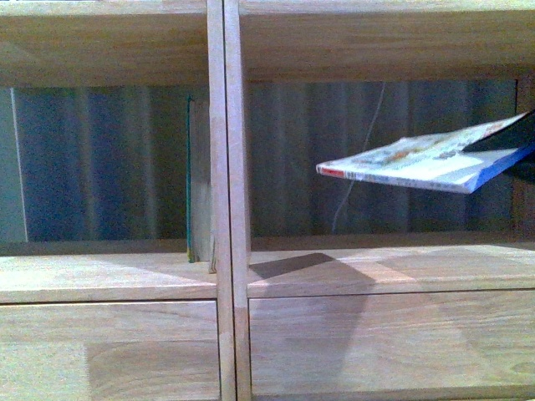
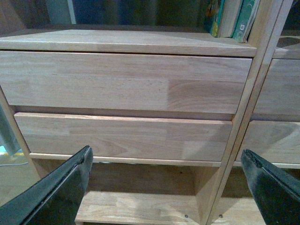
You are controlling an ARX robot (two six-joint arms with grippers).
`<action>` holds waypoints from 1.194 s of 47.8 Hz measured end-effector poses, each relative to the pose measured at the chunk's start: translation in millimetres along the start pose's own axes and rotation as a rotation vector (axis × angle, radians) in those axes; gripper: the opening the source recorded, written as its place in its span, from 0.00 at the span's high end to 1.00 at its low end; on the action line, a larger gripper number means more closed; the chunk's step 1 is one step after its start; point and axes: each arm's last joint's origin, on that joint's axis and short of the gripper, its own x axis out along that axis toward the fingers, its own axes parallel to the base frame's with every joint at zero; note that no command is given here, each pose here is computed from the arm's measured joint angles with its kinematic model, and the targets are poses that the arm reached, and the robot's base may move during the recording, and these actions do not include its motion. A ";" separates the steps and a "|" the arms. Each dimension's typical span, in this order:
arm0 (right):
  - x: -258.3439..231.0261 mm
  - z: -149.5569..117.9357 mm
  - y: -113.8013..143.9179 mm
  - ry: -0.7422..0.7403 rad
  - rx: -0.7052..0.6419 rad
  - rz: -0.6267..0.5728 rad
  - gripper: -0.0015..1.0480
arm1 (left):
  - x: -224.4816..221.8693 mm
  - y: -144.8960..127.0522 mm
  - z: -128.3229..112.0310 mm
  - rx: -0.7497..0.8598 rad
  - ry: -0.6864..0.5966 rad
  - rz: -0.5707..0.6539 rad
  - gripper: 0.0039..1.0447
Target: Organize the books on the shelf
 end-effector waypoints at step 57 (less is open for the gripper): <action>-2.4 -94.1 63.8 0.266 -0.204 0.250 0.93 | 71.8 5.7 75.0 -0.440 0.000 -0.350 0.07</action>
